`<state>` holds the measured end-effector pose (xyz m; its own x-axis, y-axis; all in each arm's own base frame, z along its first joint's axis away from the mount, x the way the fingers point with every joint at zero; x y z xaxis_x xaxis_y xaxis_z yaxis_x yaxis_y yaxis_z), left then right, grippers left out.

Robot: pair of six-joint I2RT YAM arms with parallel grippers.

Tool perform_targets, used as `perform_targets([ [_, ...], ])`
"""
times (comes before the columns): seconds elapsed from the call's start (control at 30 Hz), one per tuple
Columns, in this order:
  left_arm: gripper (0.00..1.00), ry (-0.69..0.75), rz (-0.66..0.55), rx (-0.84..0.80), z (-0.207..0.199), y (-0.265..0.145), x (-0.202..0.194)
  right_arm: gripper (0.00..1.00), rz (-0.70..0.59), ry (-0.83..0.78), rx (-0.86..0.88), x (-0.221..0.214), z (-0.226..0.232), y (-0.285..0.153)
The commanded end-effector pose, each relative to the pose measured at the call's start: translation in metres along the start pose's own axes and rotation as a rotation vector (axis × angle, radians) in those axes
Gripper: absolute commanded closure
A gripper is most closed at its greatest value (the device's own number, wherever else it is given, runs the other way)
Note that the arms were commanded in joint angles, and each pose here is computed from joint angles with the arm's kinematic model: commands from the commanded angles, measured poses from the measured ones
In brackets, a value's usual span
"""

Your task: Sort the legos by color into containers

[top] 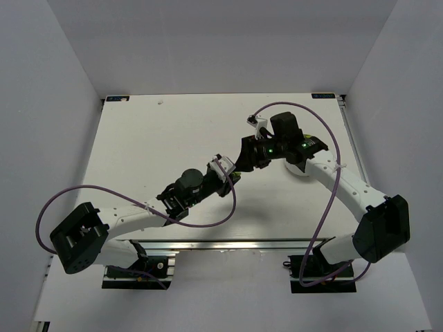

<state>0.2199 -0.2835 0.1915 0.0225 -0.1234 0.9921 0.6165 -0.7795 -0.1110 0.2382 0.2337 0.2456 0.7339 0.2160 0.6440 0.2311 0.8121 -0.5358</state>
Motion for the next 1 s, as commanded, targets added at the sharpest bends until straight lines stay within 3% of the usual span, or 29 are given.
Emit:
perform_targets([
  [0.0, 0.70, 0.001, -0.058, 0.006, 0.000, 0.005, 0.021, 0.34, 0.012, -0.030, -0.012, -0.003, -0.001, 0.006],
  [0.3, 0.66, -0.009, -0.087, 0.000, -0.001, 0.009, 0.030, 0.47, 0.042, -0.057, 0.020, -0.003, 0.006, 0.017],
  [0.4, 0.63, -0.014, -0.087, 0.006, 0.000, 0.009, 0.030, 0.60, 0.036, -0.072, 0.019, 0.000, 0.006, 0.015],
  [0.47, 0.60, -0.020, -0.093, 0.009, -0.001, 0.008, 0.030, 0.75, 0.034, -0.085, 0.020, 0.001, 0.006, 0.015],
  [0.6, 0.37, -0.053, -0.115, 0.077, 0.007, 0.001, 0.033, 0.99, 0.001, -0.119, 0.012, 0.008, 0.008, 0.007],
  [0.83, 0.05, -0.181, -0.093, 0.229, 0.021, -0.015, 0.029, 1.00, -0.109, -0.139, -0.158, 0.032, -0.041, -0.031],
  [0.97, 0.02, -0.291, -0.054, 0.299, 0.025, -0.020, 0.028, 1.00, -0.181, -0.216, -0.368, 0.047, -0.093, -0.075],
])
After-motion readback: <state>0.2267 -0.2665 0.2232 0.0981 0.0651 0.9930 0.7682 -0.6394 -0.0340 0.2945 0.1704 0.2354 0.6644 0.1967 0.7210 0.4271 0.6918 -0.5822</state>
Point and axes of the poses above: each gripper's point midway between its finger pads, its own y axis out along the fingers, its own z axis along the line the jaws close on, x = y × z, the point moved 6 cm from there along -y, back along the fingers
